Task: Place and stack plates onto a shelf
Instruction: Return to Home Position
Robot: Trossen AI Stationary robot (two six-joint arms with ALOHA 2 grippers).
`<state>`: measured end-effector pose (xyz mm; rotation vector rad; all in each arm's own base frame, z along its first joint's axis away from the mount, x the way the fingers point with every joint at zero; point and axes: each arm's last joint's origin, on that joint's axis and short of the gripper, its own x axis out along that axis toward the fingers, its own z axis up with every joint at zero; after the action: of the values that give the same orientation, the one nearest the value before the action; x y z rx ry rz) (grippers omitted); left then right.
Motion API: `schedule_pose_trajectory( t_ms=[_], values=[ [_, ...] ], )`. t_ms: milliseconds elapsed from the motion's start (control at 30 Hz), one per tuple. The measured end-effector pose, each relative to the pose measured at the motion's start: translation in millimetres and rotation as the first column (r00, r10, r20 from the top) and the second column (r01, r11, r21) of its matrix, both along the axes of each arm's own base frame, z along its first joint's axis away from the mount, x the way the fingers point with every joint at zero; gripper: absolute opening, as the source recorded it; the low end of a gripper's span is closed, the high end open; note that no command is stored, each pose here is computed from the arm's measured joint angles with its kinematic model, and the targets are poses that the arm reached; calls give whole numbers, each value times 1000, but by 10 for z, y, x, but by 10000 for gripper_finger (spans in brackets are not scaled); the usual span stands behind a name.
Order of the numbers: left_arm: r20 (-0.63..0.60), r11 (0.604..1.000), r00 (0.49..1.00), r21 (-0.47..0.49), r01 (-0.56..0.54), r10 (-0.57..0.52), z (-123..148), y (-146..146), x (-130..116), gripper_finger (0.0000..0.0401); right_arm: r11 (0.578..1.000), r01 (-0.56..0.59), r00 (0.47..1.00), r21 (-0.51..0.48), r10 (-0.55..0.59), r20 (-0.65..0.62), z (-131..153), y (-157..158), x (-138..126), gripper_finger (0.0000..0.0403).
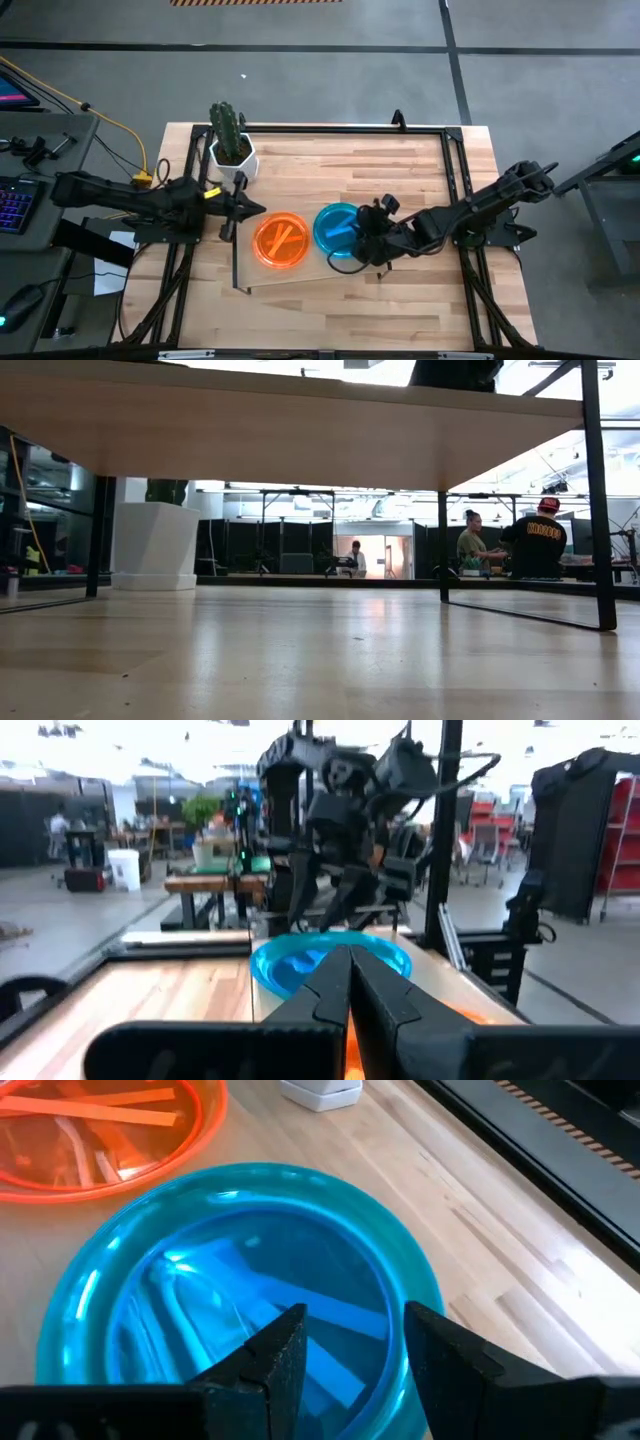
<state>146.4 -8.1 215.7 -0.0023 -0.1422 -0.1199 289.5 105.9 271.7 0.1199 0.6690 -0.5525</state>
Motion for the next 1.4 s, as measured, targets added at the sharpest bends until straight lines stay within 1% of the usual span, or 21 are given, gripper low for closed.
schedule_pose_trajectory(
  t_ms=[133, 267, 433, 567, 700, 800, 867, 1000, 1067, 1167, 1300, 1400],
  values=[
    [54, 1000, 998, 12, -13, 12, 39, 19, -148, 0, 1000, -16, 1000, 0, 16, -1, 0, 47, -18, 151],
    [32, 1000, 999, 9, -30, 30, 33, 45, -281, 0, 1000, -31, 999, -4, 31, -9, -5, 86, -41, 151],
    [-6, 999, 1000, -31, -28, 27, -3, 49, -397, 0, 999, -50, 999, -10, 49, -23, -12, 133, -73, 151],
    [25, 999, 1000, -39, -16, 17, -49, 39, -437, 0, 999, -50, 999, -11, 50, -22, -13, 155, -86, 151],
    [23, 999, 1000, -43, -8, 9, -311, 29, -420, 0, 1000, -13, 1000, -6, 13, -15, 4, 133, -125, 151],
    [33, 999, 999, -49, -21, 22, -284, 39, -429, 0, 1000, -2, 1000, 3, 2, -8, 50, 113, -174, 151],
    [61, 999, 998, -41, -1, 3, -260, 37, -446, 0, 1000, -2, 1000, 7, 2, -8, 88, 109, -224, 151],
    [88, 999, 996, -35, 18, -15, -238, 36, -471, 0, 1000, -24, 1000, -2, 24, -4, 193, 121, -363, 151],
    [89, 998, 995, -30, 49, -46, -237, 27, -477, 0, 999, -35, 999, -28, 35, -5, 241, 144, -461, 151],
    [71, 998, 996, -32, 47, -44, -254, 27, -473, 0, 995, -51, 999, -91, 50, -16, 292, 200, -641, 151],
    [73, 998, 996, -34, 44, -42, -252, 28, -474, 0, 991, -9, 1000, -131, 12, 23, 352, 250, -915, 147],
    [73, 998, 996, -41, 46, -43, -251, 28, -474, 0, 991, 28, 995, -128, -15, 102, 412, 276, -1089, 132]
  ],
)
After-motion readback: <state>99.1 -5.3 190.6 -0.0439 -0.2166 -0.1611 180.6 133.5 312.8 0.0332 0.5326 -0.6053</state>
